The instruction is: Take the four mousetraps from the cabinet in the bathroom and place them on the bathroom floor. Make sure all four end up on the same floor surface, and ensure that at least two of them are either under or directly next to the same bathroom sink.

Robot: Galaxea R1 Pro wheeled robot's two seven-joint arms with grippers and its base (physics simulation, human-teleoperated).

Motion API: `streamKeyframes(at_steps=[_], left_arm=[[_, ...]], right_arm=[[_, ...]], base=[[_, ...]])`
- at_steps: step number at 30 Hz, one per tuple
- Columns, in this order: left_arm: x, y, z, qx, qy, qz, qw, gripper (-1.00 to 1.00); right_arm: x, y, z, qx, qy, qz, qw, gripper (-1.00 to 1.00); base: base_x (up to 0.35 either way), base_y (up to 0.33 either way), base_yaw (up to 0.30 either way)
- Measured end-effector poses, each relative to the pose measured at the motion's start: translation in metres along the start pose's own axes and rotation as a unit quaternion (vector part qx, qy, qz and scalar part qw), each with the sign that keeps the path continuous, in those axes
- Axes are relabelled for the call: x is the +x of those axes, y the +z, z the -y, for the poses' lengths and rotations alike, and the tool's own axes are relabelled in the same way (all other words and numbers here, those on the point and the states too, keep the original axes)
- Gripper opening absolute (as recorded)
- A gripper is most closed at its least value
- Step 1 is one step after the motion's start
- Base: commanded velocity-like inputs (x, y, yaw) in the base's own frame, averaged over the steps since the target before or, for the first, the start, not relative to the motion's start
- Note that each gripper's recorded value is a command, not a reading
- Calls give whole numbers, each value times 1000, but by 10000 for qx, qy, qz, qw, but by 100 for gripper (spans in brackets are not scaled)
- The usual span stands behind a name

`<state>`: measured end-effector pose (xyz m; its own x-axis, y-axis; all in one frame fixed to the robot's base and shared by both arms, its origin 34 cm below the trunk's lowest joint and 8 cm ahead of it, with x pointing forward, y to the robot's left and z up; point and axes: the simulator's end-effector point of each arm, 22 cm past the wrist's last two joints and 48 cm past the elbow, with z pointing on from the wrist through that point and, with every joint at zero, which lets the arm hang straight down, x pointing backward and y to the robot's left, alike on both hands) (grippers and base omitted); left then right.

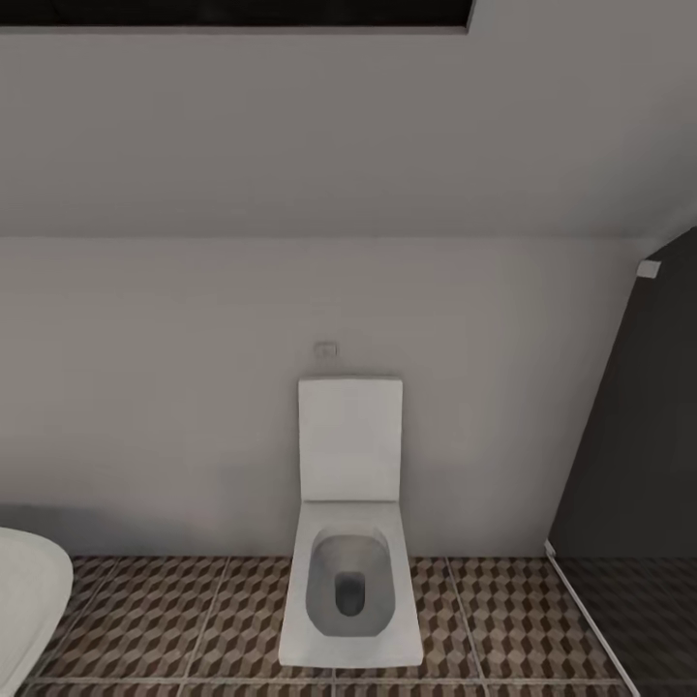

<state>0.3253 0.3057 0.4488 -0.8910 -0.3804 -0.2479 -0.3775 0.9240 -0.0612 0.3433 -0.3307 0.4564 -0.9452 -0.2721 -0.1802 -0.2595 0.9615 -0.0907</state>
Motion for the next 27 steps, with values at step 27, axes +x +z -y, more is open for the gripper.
streamKeyframes(at_steps=[27], left_arm=[[-157, 11, 53, 404, 620, 1929, 9784, -100]], right_arm=[[-7, 46, 10, 313, 369, 452, 9978, -100]], base=[[0, 0, 0]])
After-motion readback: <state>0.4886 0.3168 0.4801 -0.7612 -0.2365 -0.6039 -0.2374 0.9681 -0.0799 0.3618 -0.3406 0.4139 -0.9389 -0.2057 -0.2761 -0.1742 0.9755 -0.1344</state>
